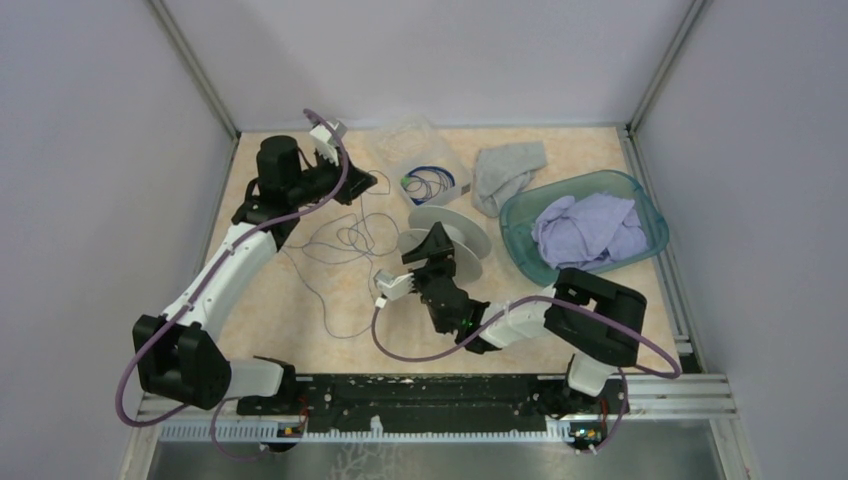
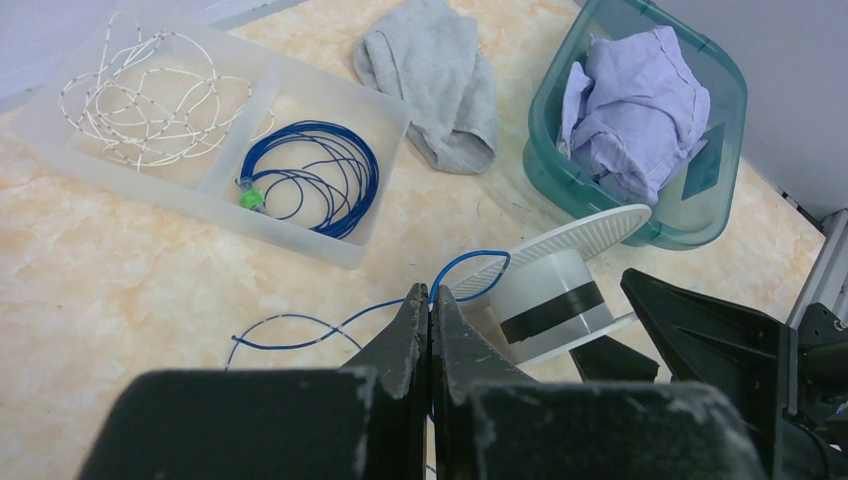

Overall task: Wrap the cables
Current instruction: Place the cable reel at the center of the board, then wrap the cable around the cable reel.

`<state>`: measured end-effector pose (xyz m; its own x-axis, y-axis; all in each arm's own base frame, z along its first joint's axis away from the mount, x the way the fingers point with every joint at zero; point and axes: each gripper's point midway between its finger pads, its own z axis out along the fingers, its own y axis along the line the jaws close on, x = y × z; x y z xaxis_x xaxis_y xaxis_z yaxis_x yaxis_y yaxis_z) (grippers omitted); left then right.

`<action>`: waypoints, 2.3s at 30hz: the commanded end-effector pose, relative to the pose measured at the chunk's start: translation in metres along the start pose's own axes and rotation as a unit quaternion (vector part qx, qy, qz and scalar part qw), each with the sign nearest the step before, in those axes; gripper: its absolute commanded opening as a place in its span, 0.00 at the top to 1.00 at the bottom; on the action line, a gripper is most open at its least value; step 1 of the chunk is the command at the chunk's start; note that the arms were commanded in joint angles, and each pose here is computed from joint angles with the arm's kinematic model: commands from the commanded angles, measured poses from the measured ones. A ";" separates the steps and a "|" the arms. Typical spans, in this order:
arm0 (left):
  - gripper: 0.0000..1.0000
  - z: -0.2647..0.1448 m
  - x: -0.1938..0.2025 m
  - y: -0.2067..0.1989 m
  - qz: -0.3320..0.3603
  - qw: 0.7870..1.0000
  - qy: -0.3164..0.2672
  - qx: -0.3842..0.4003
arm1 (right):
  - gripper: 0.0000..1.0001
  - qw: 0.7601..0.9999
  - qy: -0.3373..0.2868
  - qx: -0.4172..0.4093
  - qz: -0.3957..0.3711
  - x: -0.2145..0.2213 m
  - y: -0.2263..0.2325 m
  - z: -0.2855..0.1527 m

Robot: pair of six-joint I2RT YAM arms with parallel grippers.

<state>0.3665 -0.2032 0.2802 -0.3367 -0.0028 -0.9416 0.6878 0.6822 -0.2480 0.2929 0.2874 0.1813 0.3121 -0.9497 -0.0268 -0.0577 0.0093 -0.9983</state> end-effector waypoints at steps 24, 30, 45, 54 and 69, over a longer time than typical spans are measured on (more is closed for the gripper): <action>1.00 -0.003 -0.016 0.007 0.020 1.000 -0.014 -0.006 | 0.02 0.994 -0.022 -0.022 0.104 -0.028 -0.001 -0.019; 1.00 -0.003 -0.015 0.009 0.020 1.000 -0.012 -0.008 | 0.01 0.995 -0.035 -0.004 0.099 -0.040 -0.008 -0.024; 1.00 0.000 -0.018 0.025 0.025 0.999 -0.008 -0.025 | 0.01 0.945 -0.145 -0.124 0.265 -0.085 -0.070 -0.054; 1.00 0.002 -0.019 0.040 0.015 1.000 -0.004 -0.020 | 0.11 0.884 -0.154 -0.205 0.392 -0.060 -0.103 -0.051; 1.00 -0.005 -0.017 0.023 0.035 0.999 -0.001 0.026 | 0.28 0.782 -0.050 -0.300 0.544 0.043 -0.088 -0.004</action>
<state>0.3918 -0.1811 0.2736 -0.3364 0.0349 -0.9411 0.7017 0.6757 -0.2258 0.3126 0.2402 0.2582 -0.1047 -0.5280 -0.8427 -0.7058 0.6365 -0.3111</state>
